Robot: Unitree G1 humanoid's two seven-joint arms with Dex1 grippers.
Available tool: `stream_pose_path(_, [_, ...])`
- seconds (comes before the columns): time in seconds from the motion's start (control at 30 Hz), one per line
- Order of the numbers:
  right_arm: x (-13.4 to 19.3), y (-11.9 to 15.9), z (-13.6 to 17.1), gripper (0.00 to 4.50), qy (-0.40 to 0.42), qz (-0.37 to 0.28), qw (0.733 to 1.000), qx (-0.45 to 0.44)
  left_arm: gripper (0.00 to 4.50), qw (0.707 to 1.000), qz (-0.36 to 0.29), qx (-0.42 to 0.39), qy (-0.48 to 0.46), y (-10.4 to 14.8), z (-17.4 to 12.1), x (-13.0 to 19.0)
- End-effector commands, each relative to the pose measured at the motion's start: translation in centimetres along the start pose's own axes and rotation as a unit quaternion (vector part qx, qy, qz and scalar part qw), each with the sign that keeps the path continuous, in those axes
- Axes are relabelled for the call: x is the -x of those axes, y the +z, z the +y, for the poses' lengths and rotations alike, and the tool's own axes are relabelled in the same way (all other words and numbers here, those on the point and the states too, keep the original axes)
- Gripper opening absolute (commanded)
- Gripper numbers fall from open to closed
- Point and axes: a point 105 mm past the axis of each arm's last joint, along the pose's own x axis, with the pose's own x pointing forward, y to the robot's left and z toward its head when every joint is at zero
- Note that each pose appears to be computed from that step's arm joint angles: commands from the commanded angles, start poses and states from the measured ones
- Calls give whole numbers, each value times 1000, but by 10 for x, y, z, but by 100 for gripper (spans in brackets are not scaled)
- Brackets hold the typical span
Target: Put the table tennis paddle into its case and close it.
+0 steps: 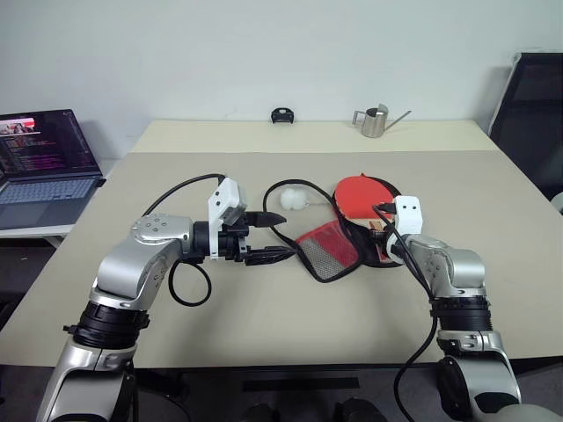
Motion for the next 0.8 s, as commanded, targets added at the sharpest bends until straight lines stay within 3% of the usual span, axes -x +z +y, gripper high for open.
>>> stream_pose_path(0.03, [2,23,2,114,-6,-46,999,13,400,1000,-18,-23,3,14,-2,3])
stream_pose_path(0.4, [3,17,8,114,1,-39,999,17,400,1000,-18,-19,4,13,-2,3])
stream_pose_path(0.73, [11,20,10,445,22,-42,998,37,400,1000,-16,-16,6,10,-1,4])
stream_pose_path(0.8, [19,22,14,448,49,-48,997,47,400,1000,-16,-15,10,9,-1,5])
